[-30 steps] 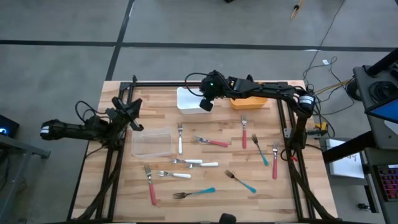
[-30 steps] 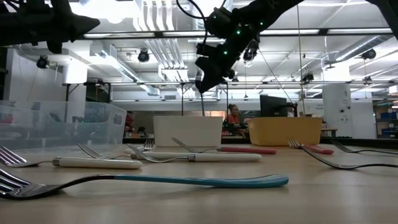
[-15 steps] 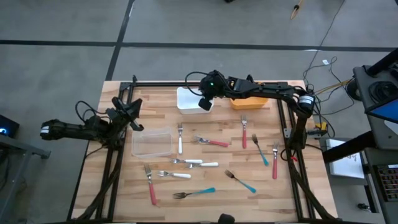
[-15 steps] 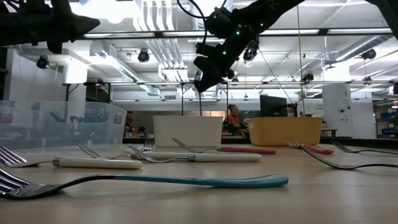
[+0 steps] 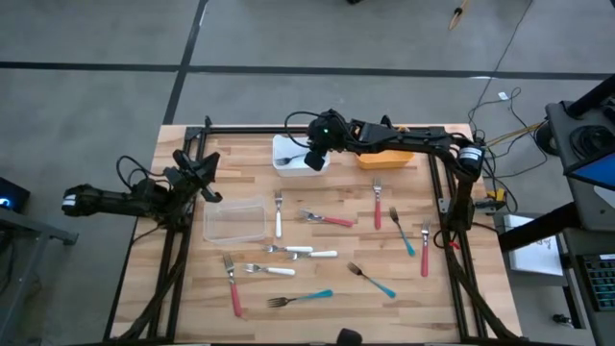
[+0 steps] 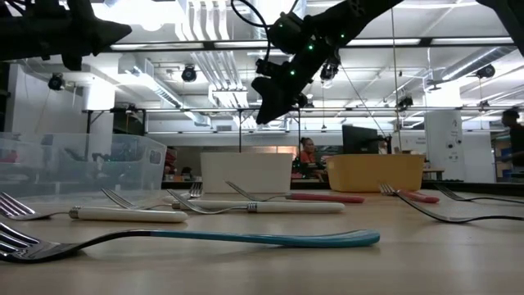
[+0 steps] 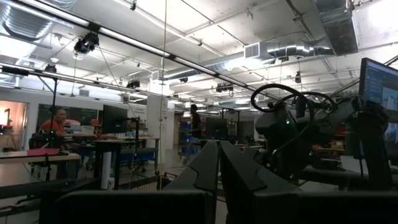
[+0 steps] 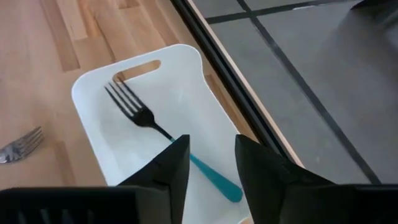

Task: Sort silverware by color (type)
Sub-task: Put the white fork into the transparent bin

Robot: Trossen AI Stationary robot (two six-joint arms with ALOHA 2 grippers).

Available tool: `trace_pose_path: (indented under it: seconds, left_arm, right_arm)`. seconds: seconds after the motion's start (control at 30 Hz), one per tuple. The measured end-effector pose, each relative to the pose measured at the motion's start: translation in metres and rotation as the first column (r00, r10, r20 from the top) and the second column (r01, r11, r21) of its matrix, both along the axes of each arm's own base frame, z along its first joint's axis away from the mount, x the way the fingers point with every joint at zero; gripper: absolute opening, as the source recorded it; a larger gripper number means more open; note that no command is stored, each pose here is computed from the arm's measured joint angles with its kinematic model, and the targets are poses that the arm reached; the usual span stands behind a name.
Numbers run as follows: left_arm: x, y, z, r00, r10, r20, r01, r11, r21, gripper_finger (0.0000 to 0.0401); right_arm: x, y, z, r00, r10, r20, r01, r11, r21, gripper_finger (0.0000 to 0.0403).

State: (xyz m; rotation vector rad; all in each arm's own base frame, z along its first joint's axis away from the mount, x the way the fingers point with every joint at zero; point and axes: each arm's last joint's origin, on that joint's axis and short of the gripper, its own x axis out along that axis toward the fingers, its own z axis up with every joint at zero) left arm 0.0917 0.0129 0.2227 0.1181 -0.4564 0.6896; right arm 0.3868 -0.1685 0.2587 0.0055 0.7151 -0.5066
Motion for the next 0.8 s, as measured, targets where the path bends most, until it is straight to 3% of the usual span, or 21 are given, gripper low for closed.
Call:
trace_pose_path:
  seconds: [0.2, 0.47, 0.7, 0.8]
  left_arm:
    - [0.000, 0.000, 0.000, 1.000, 0.000, -0.004, 0.000, 1.000, 0.000, 0.0000]
    - [0.003, 0.000, -0.004, 0.999, -0.017, -0.027, 0.017, 1.000, -0.025, 0.0000]
    - [0.002, 0.000, -0.003, 1.000, -0.023, -0.011, 0.022, 0.999, -0.031, 0.0000]
    - [0.001, 0.000, 0.015, 0.999, -0.025, 0.019, 0.026, 0.999, -0.021, 0.0000]
  right_arm:
    - [-0.005, 0.005, 0.007, 1.000, -0.020, 0.003, 0.020, 0.999, 0.030, 0.0136]
    - [-0.023, 0.042, 0.009, 0.996, 0.044, -0.078, -0.039, 0.997, 0.073, 0.0125]
    - [-0.064, 0.077, -0.001, 0.998, 0.066, -0.025, -0.063, 0.993, 0.096, 0.0111]
    - [-0.086, 0.091, 0.001, 0.994, 0.095, 0.052, -0.098, 0.993, 0.064, 0.0109]
